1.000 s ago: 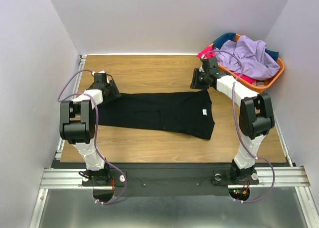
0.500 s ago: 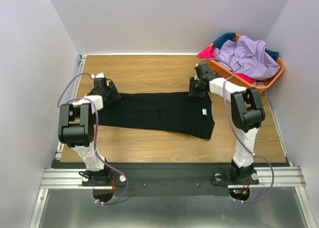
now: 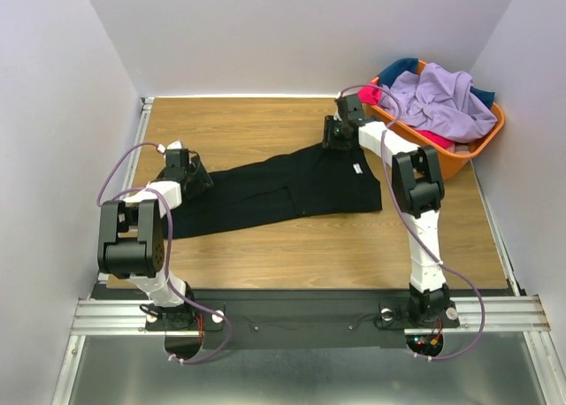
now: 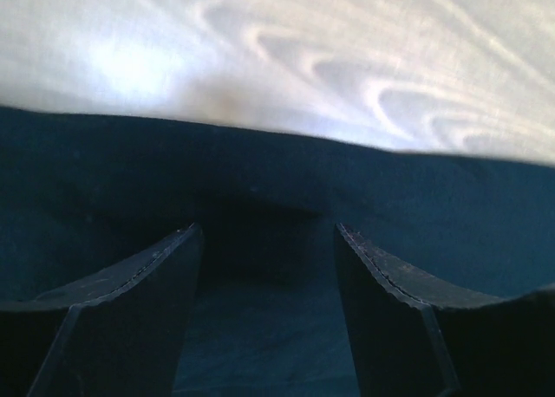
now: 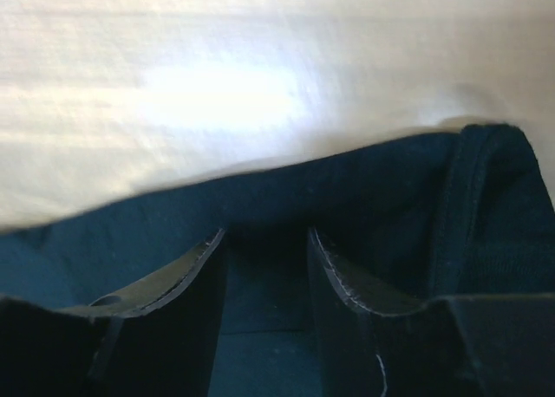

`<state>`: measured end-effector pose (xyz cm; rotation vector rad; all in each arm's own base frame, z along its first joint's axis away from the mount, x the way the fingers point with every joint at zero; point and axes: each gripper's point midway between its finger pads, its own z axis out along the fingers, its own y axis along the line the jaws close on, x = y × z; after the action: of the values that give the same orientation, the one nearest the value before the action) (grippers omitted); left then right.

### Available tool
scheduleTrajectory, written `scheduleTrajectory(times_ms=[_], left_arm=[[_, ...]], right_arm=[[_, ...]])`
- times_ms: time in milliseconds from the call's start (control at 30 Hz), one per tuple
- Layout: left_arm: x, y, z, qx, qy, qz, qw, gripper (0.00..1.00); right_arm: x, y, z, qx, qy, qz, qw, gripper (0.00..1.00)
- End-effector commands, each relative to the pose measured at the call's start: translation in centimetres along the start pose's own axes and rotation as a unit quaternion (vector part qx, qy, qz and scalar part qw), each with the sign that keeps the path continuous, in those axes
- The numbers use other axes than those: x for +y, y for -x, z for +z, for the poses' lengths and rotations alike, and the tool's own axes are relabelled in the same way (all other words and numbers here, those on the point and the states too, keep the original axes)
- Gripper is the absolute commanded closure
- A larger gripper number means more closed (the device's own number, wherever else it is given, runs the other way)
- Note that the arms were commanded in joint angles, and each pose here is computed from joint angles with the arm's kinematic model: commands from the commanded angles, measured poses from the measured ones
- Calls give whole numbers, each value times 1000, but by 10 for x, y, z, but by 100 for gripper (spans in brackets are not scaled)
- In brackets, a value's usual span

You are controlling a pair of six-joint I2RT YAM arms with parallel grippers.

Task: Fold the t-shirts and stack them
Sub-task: Fold the tshirt

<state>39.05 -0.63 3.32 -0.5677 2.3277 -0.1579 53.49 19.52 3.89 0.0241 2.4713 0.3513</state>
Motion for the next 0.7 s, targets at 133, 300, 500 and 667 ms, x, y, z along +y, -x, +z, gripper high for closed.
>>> scheduleTrajectory(times_ms=[133,300,500,667], left_arm=[[18,-83,-39,109,45,-5,993,27],[2,-52,-65,68,28,-9,997,27],[-31,15,-95,-6,-12,-2,1000,26],[-49,19,-82,16,-39,14,999,26]], right_arm=[[20,3,33,36,30,-1,999,47],[47,39,2,-2,74,-12,997,38],[59,79,-53,-58,79,-24,995,34],[49,73,-85,-64,57,-25,996,33]])
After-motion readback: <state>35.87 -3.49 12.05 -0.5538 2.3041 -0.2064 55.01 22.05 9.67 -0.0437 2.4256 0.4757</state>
